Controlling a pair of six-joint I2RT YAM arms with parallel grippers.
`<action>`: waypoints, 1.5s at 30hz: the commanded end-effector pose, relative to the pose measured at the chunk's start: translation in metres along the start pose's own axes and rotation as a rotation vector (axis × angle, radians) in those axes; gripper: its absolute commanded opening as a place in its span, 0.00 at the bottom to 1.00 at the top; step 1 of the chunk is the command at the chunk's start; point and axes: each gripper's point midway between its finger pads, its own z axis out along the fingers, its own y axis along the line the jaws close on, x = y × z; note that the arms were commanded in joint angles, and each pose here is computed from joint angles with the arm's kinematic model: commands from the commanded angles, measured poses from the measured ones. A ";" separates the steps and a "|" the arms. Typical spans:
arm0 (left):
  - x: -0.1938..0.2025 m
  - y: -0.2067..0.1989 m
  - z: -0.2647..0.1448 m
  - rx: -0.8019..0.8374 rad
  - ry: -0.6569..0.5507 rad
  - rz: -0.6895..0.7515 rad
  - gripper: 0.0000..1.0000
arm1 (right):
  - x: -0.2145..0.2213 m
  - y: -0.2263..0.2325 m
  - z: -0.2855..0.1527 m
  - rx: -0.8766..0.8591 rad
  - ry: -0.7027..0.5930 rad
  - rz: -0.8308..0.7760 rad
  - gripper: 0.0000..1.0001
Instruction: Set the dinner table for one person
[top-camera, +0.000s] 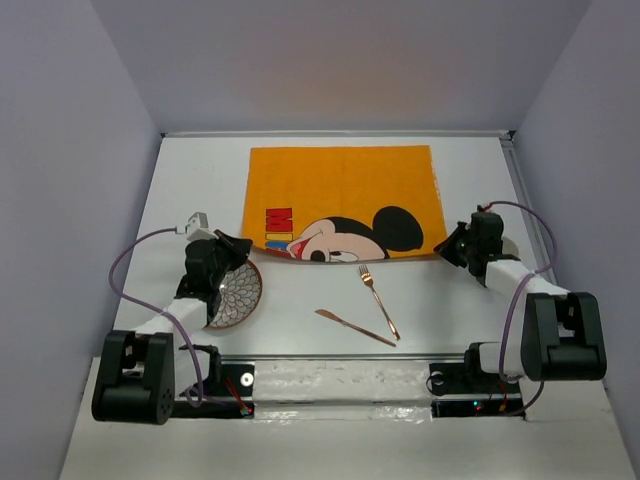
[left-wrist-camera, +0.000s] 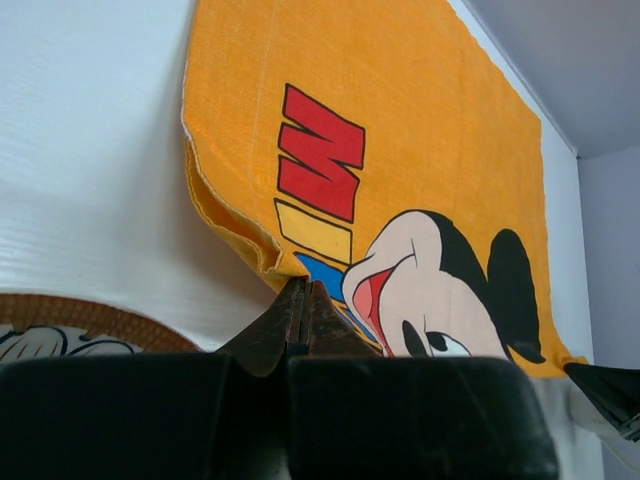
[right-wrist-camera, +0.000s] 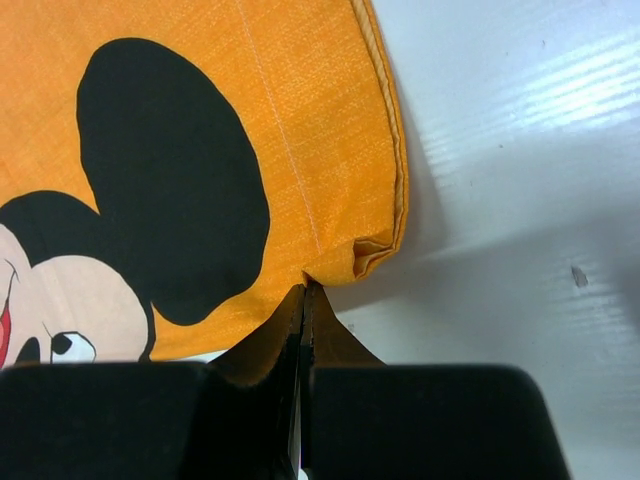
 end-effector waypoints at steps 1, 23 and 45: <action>-0.001 0.003 -0.007 0.004 -0.029 0.036 0.00 | -0.010 0.001 -0.005 -0.017 -0.074 0.021 0.00; 0.021 0.013 -0.030 -0.007 0.032 0.045 0.23 | -0.026 -0.010 -0.020 0.057 -0.174 0.033 0.02; -0.114 -0.127 -0.090 0.264 -0.283 0.149 0.99 | -0.016 0.133 -0.062 -0.322 -0.138 -0.283 0.72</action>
